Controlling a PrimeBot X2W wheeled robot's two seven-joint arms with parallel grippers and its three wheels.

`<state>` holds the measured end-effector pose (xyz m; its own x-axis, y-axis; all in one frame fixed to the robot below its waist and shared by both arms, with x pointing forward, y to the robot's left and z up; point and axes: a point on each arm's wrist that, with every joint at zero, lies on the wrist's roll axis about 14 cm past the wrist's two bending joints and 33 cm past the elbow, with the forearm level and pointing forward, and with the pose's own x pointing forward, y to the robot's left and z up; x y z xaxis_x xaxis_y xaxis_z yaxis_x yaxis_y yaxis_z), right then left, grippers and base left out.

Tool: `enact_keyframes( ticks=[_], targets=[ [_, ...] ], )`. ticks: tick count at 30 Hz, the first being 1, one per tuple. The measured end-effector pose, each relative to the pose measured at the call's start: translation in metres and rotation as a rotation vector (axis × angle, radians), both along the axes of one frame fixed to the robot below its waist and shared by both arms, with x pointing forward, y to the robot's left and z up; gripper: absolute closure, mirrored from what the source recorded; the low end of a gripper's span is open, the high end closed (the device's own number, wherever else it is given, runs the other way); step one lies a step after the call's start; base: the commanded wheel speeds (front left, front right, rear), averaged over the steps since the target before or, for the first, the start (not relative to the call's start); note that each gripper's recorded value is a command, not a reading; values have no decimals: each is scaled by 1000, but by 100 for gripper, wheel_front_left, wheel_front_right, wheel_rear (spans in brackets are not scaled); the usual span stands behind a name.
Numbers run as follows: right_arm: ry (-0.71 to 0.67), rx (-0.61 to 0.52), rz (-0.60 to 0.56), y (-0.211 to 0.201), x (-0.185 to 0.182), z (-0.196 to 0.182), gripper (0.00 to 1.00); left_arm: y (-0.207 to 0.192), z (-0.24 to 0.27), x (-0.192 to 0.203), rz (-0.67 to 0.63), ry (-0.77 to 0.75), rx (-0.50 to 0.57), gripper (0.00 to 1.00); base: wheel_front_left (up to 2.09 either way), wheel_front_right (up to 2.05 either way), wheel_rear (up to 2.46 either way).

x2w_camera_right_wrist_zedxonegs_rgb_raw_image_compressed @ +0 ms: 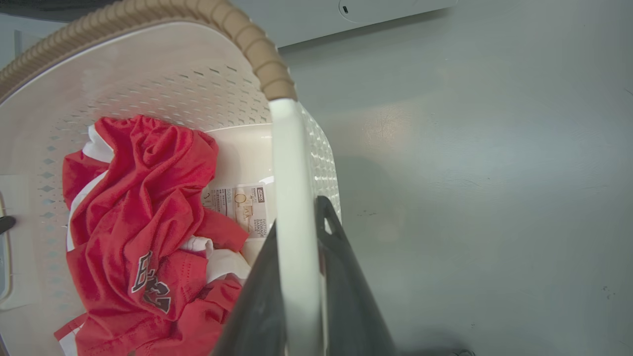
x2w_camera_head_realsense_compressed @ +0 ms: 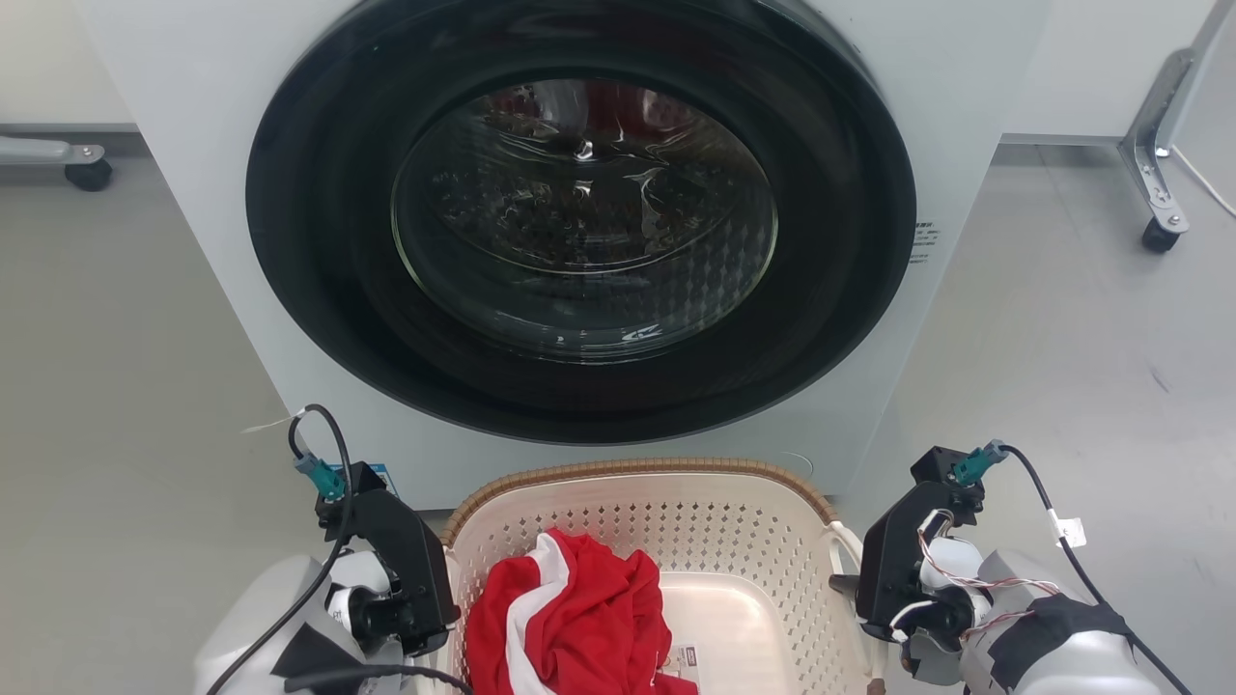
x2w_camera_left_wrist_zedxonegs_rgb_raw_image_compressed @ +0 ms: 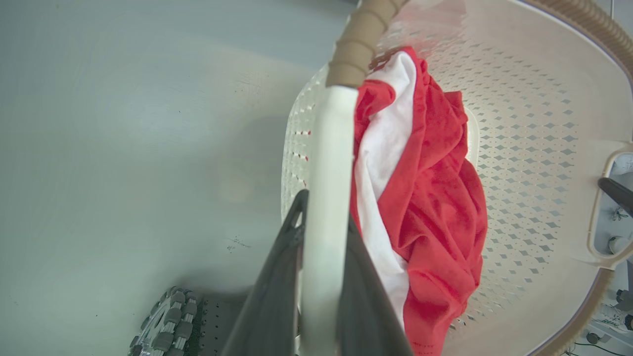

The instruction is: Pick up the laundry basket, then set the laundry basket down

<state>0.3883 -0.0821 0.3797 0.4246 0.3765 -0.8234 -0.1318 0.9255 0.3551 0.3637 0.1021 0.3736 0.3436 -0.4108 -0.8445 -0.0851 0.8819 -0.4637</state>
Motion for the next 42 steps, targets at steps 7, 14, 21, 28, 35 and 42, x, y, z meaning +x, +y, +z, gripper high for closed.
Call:
enact_keyframes(
  ticks=[7, 14, 21, 28, 35, 42],
  targets=[
    [1, 4, 0, 1, 0, 0, 100, 1, 0, 0, 3, -3, 1, 100, 0, 0, 0],
    [3, 6, 3, 2, 0, -1, 100, 2, -1, 1, 10, -9, 4, 100, 0, 0, 0],
    [7, 13, 3, 4, 0, -2, 100, 4, -3, 3, 22, -27, 10, 100, 0, 0, 0],
    [-17, 16, 1, 6, 5, -2, 100, 6, -3, 9, 44, -64, 16, 100, 0, 0, 0],
    [-35, 19, -5, 7, 8, -5, 100, 6, -4, 18, 52, -118, 33, 100, 0, 0, 0],
    [-42, 22, -13, 7, 13, -16, 100, 6, -13, 26, 36, -152, 67, 100, 0, 0, 0]
  ],
)
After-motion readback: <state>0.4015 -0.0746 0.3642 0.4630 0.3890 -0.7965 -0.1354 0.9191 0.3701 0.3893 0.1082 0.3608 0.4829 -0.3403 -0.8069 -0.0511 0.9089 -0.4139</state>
